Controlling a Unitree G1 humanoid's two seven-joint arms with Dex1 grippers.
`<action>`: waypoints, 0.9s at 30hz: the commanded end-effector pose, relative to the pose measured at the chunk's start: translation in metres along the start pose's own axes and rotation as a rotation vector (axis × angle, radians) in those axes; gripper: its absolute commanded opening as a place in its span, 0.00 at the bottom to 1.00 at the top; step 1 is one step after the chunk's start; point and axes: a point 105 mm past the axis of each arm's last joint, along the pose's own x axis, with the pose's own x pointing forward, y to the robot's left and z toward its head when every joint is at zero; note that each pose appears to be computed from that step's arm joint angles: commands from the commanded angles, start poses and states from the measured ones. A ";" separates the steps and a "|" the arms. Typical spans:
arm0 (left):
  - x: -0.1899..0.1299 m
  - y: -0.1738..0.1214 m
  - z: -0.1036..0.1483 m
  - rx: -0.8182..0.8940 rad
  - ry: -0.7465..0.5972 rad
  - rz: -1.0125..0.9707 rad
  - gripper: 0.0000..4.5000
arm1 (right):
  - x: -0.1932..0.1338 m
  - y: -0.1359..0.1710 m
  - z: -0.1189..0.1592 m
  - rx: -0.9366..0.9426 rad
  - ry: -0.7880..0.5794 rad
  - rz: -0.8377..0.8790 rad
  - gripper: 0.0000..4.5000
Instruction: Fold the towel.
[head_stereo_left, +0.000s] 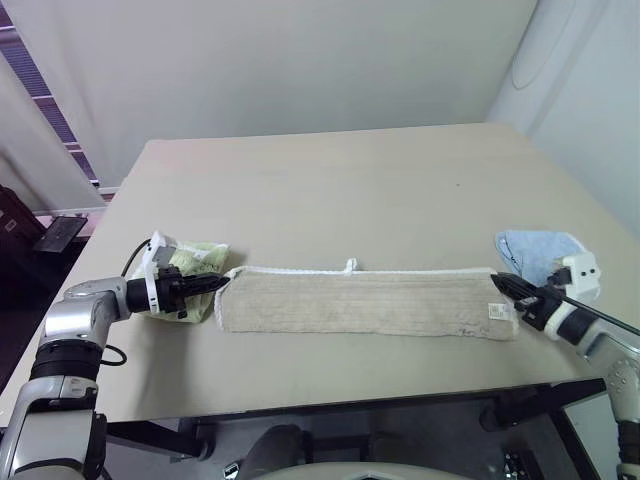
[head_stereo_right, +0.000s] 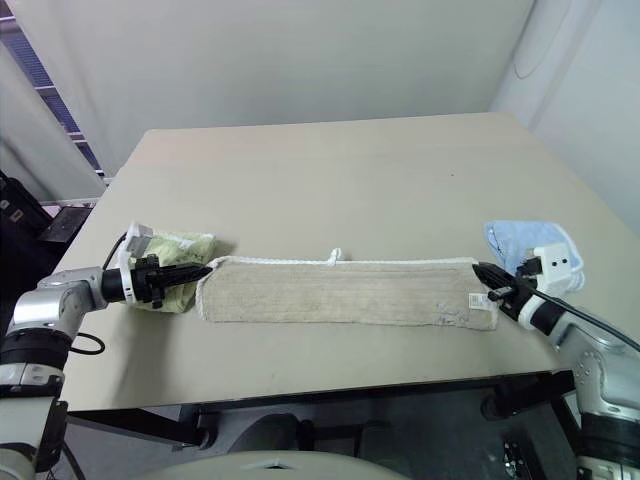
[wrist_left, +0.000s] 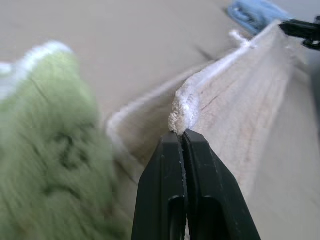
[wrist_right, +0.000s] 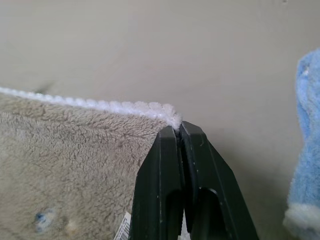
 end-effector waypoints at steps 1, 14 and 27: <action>0.007 0.003 0.009 0.042 0.003 0.021 0.01 | 0.011 -0.003 0.010 -0.014 -0.036 -0.021 0.00; 0.006 -0.001 0.010 0.018 0.000 0.036 0.24 | 0.026 0.019 0.002 -0.002 -0.001 0.080 0.31; -0.019 -0.030 0.050 0.154 -0.057 -0.032 0.86 | -0.011 0.017 0.058 0.393 -0.119 0.178 0.94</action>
